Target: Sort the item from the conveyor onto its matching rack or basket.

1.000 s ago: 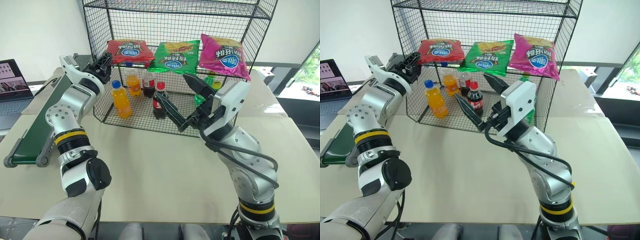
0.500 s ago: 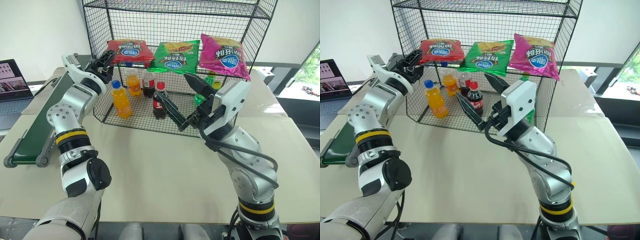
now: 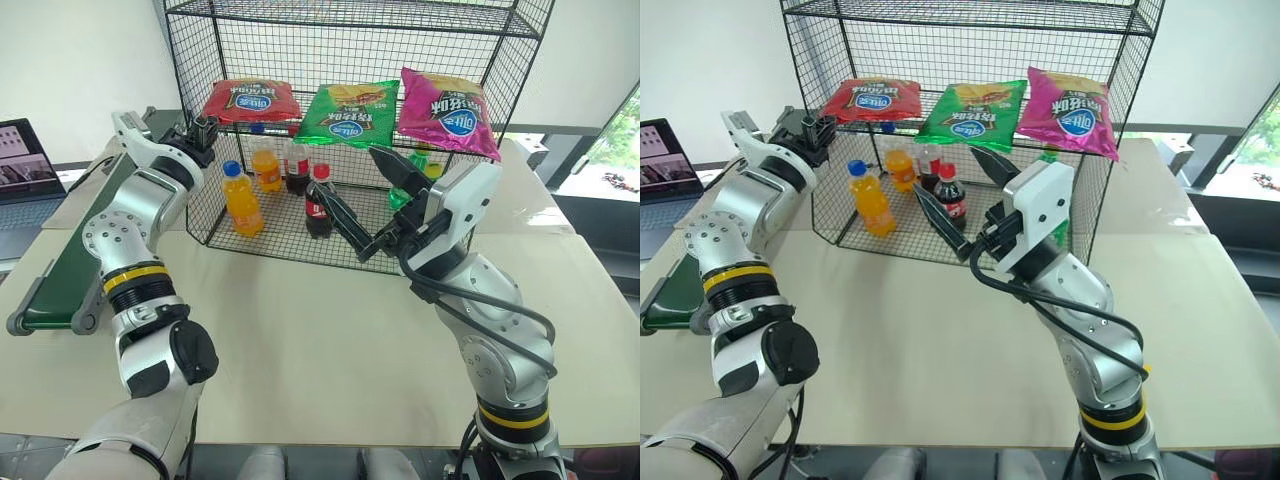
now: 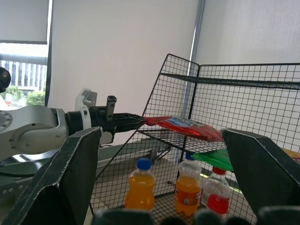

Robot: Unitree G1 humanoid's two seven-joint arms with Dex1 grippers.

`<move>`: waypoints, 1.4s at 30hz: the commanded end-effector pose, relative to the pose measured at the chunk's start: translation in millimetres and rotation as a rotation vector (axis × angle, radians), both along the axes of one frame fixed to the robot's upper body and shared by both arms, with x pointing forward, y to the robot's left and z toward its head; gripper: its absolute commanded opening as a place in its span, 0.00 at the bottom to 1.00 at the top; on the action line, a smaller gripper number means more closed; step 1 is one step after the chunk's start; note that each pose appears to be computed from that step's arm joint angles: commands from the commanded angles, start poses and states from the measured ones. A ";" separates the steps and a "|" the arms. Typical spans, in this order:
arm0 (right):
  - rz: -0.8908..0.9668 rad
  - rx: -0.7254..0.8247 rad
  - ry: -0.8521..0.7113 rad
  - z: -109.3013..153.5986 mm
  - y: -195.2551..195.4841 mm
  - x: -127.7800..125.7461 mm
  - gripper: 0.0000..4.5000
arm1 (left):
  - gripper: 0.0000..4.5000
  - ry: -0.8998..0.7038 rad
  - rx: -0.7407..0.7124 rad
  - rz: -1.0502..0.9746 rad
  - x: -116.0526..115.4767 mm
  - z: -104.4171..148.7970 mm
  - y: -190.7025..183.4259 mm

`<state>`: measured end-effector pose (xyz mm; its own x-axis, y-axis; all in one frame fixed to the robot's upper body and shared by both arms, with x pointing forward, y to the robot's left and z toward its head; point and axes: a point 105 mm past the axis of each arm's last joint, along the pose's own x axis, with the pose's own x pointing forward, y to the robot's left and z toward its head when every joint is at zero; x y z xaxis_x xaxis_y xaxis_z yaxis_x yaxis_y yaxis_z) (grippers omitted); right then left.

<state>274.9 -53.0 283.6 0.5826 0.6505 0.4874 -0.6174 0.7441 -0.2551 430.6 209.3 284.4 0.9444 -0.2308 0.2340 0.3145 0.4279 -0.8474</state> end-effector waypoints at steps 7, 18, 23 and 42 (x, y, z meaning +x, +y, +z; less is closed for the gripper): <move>-0.004 0.015 -0.044 8.8 -1.0 -9.3 1.00 | 0.01 -0.012 0.015 0.191 19.8 28.9 36.8; -0.005 0.013 -0.041 7.7 -1.0 -9.4 1.00 | 0.49 -0.036 0.048 0.148 15.1 29.1 28.4; -0.028 0.006 -0.032 2.1 -7.9 -8.8 1.00 | 0.89 -0.037 0.122 0.125 -14.1 14.2 32.9; -0.384 -0.199 0.442 -162.1 -74.1 7.4 1.00 | 0.99 -0.003 1.304 0.064 -110.6 -190.4 -10.3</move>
